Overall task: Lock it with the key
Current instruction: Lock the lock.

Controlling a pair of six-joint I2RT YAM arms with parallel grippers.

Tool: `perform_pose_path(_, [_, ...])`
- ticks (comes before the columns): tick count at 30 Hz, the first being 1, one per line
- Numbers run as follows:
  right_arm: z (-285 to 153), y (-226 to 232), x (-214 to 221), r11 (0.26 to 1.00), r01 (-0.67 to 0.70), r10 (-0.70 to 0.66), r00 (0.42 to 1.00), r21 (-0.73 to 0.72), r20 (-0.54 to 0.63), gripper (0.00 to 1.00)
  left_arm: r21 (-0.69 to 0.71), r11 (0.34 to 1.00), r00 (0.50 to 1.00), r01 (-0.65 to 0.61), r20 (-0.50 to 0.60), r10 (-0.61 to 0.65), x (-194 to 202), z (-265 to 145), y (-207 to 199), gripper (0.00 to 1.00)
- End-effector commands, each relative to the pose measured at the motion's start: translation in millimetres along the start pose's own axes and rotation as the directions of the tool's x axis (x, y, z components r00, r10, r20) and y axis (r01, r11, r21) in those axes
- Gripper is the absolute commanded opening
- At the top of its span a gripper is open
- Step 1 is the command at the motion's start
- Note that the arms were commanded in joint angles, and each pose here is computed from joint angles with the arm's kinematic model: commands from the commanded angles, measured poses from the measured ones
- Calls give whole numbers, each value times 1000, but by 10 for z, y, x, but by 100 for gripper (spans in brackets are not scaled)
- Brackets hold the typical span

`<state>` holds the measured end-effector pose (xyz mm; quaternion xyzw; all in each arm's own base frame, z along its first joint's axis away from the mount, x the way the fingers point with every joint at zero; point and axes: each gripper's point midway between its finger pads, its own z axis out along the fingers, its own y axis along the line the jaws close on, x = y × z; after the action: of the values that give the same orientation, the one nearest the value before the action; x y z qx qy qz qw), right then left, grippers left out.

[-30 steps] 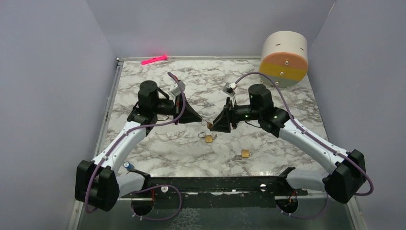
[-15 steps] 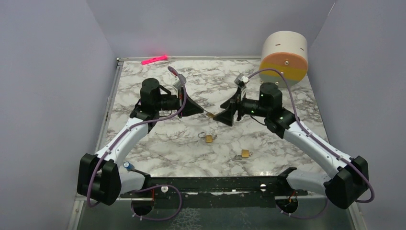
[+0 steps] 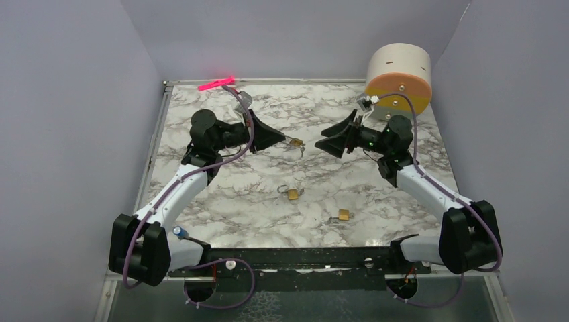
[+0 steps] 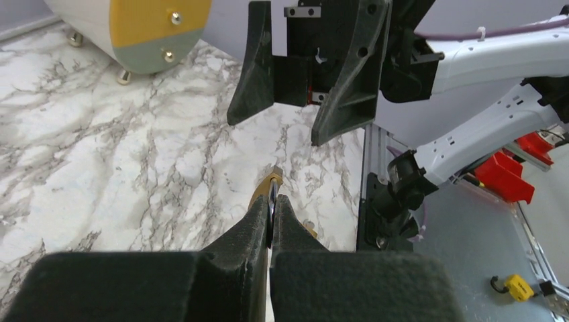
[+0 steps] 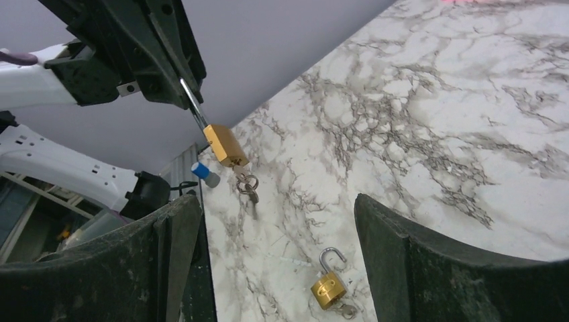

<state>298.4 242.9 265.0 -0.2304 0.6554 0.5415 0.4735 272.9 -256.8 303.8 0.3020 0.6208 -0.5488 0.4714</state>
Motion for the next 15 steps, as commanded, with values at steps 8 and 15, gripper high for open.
perform_pose_path(8, [160, 496, -126, 960, 189, -179, 981, -205, 68, 87, -22, 1000, 982, 7, 191, -2, -423, -4, -71, 0])
perform_pose_path(15, [451, 584, -9, 938, 288, -280, 957, -193, 68, 84, 11, 999, 977, 36, 212, -37, -411, -5, -111, 0])
